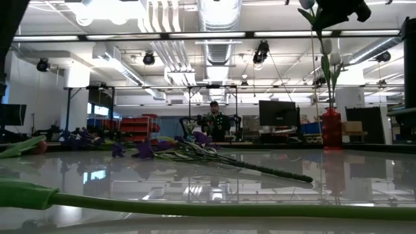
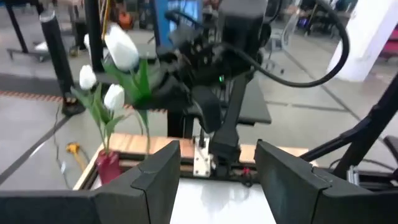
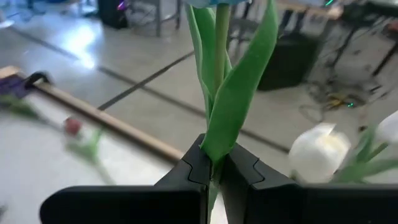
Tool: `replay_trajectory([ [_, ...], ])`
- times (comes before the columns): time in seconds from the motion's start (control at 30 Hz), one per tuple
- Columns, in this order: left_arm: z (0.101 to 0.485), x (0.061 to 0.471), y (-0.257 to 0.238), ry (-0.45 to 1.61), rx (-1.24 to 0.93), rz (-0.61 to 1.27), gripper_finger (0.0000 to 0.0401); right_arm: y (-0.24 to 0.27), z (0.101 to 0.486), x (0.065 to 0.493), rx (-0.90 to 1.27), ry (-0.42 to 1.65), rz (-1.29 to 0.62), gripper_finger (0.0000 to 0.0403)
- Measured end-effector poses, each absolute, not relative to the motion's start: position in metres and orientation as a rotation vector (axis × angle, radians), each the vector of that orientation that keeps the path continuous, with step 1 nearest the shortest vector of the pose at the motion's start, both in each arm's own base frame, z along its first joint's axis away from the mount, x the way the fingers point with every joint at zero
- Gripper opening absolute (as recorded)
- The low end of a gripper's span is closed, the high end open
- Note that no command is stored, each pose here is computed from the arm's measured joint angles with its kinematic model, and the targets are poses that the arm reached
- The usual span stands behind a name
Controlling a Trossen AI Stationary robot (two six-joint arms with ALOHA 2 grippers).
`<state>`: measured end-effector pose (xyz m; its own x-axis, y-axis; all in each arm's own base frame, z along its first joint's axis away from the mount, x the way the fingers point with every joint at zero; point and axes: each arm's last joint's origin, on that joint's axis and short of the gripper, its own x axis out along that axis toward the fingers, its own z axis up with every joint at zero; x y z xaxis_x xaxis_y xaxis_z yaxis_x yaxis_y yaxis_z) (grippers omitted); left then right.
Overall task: Sort flowers into vase by color
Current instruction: Put the top white tulip into the red flower vase
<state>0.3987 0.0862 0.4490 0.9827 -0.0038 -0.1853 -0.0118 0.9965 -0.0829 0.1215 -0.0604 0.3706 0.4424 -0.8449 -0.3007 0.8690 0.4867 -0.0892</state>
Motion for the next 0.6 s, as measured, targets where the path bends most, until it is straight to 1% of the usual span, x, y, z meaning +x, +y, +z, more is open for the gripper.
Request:
replay_trajectory([
  [0.1, 0.455, 0.403, 0.085, 0.22, -0.076, -0.039, 0.0194, -0.069, 0.378, 0.116, 0.032, 0.268, -1.119, 0.0013],
  [0.2, 0.464, 0.401, 0.083, 0.203, -0.074, -0.082, 0.0194, -0.07, 0.387, 0.1, 0.035, 0.247, -1.159, 0.0013],
  [0.3, 0.471, 0.397, 0.082, 0.184, -0.057, -0.084, 0.0194, -0.069, 0.394, 0.084, 0.04, 0.265, -1.221, 0.0013],
  [0.4, 0.476, 0.393, 0.082, 0.179, -0.041, -0.083, 0.0194, -0.069, 0.402, 0.073, 0.048, 0.233, -1.277, 0.0013],
  [0.6, 0.478, 0.39, 0.08, 0.173, -0.026, -0.108, 0.0194, -0.083, 0.404, 0.073, 0.014, 0.177, -1.383, 0.0013],
])
